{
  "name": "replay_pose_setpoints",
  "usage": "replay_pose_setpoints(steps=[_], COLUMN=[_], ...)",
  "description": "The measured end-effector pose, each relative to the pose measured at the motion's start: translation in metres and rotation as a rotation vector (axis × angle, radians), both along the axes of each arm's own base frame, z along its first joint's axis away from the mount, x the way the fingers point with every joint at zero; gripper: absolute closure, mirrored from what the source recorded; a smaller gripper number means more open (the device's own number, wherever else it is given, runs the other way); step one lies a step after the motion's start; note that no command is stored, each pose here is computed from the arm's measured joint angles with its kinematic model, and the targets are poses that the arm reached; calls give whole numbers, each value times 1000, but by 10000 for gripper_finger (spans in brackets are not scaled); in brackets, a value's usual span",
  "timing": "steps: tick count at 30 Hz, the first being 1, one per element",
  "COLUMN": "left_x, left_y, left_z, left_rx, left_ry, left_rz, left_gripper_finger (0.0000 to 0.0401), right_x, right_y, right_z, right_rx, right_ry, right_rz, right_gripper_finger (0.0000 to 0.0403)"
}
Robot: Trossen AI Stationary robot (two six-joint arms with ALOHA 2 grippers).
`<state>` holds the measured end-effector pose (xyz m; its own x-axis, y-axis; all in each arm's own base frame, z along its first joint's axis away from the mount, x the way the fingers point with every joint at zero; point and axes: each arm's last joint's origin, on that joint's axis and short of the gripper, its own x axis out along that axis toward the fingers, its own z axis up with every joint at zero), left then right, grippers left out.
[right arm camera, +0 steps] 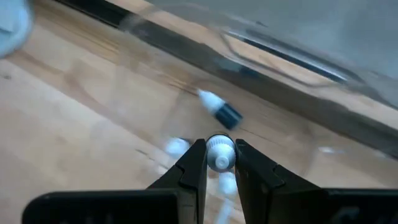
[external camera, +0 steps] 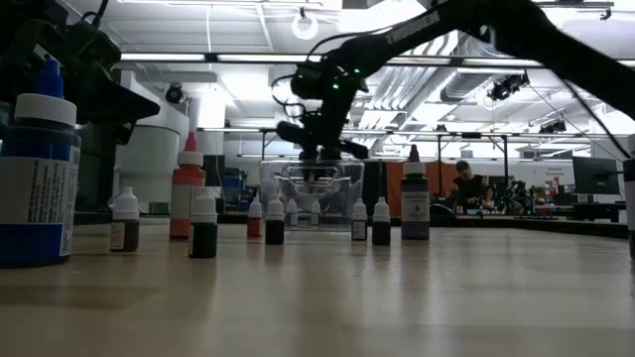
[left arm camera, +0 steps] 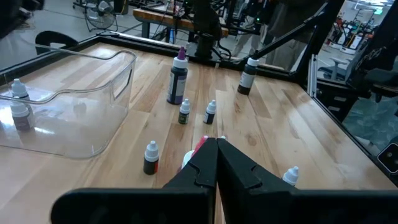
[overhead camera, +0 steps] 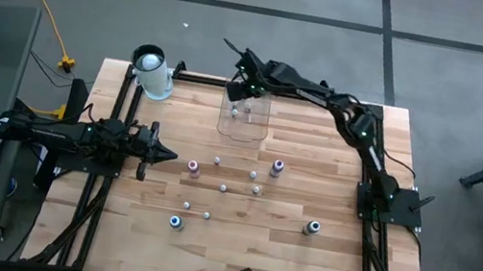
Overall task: Pick & Place food coloring
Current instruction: Put the small yellow food coloring bottle into the container
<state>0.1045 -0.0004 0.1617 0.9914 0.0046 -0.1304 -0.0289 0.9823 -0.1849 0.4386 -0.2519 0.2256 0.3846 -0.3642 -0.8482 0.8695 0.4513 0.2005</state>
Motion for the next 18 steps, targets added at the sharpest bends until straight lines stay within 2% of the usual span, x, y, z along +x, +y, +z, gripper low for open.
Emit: replay_pose_setpoints(steps=[6, 10, 18], left_x=[0, 0, 0], left_y=[0, 0, 0], left_z=[0, 0, 0], left_rx=[0, 0, 0], left_ry=[0, -1, 0], left_rz=[0, 0, 2], left_gripper_finger=[400, 400, 400], right_x=[12, 11, 13], right_y=[-5, -3, 0], right_z=[-4, -16, -22], right_rx=[5, 62, 47], right_ry=[66, 84, 91], right_rz=[27, 50, 55], right_gripper_finger=[345, 345, 345])
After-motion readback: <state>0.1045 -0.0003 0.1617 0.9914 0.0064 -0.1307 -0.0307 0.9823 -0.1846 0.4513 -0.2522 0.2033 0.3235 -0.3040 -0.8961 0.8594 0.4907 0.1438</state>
